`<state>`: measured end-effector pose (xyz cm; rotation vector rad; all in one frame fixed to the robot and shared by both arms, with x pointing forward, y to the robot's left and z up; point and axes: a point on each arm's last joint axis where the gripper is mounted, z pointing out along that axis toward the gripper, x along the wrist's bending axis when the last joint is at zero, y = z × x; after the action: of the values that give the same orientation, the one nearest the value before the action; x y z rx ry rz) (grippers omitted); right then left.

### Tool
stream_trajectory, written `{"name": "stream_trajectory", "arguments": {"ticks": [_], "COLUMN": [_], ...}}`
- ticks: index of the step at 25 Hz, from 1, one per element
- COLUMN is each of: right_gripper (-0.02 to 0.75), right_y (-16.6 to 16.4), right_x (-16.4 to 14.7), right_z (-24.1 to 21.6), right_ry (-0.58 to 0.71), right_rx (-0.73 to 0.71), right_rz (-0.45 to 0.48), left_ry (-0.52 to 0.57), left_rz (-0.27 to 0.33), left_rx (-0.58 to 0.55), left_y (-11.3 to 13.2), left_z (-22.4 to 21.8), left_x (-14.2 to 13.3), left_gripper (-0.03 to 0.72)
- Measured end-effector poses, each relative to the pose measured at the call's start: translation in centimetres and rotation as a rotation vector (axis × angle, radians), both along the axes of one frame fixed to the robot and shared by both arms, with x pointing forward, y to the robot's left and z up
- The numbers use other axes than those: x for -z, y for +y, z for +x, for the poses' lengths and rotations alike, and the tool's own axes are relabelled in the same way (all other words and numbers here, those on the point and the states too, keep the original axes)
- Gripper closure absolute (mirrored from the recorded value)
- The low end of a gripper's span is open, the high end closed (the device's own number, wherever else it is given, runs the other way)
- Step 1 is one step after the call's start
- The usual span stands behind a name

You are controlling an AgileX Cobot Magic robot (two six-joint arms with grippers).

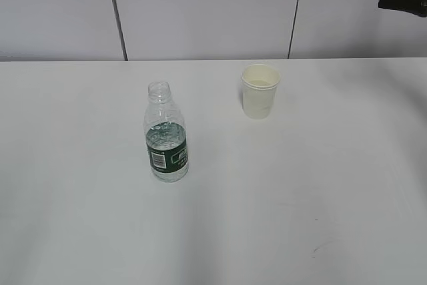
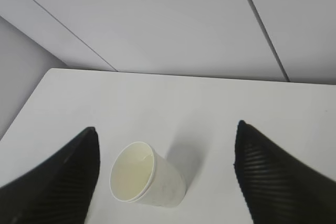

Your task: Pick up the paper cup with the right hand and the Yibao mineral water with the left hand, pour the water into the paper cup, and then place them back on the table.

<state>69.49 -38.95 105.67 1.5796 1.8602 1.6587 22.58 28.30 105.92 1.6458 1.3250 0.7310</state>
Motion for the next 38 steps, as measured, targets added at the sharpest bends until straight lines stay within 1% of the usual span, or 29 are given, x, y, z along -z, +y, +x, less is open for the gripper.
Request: {"name": "stream_trajectory", "arguments": {"ticks": [15, 20, 22, 25, 28, 32, 35, 38], "right_gripper": [0.146, 0.146, 0.146, 0.147, 0.147, 0.149, 0.15, 0.15], "right_y": [-0.2, 0.1, 0.2, 0.3, 0.4, 1.3, 2.7, 3.8], "right_x": [0.2, 2.5, 3.7, 4.5, 5.1, 6.3, 7.2, 8.0], "right_z": [0.0, -0.2, -0.5, -1.5, -2.6, -4.7, -6.2, -7.5], "right_ry": [0.003, 0.023, 0.02, -0.006, -0.035, -0.031, -0.028, 0.014], "right_rx": [0.017, 0.064, 0.1, 0.156, 0.212, 0.279, 0.309, 0.361], "right_rz": [-0.003, -0.035, -0.025, -0.027, -0.06, -0.119, -0.197, -0.274], "left_ry": [-0.001, -0.001, -0.001, -0.001, -0.001, -0.001, -0.001, -0.001], "left_rz": [-0.002, -0.002, -0.002, -0.002, -0.002, -0.002, -0.002, -0.002], "left_rx": [0.001, 0.001, 0.001, 0.001, 0.001, 0.001, 0.001, 0.001], "left_y": [0.0, 0.0, 0.0, 0.0, 0.0, 0.0, 0.0, 0.0], "left_z": [0.0, 0.0, 0.0, 0.0, 0.0, 0.0, 0.0, 0.0], "left_x": [0.0, 0.0, 0.0, 0.0, 0.0, 0.0, 0.0, 0.0], "left_gripper": [0.293, 0.293, 0.293, 0.293, 0.298, 0.312, 0.312, 0.312]}}
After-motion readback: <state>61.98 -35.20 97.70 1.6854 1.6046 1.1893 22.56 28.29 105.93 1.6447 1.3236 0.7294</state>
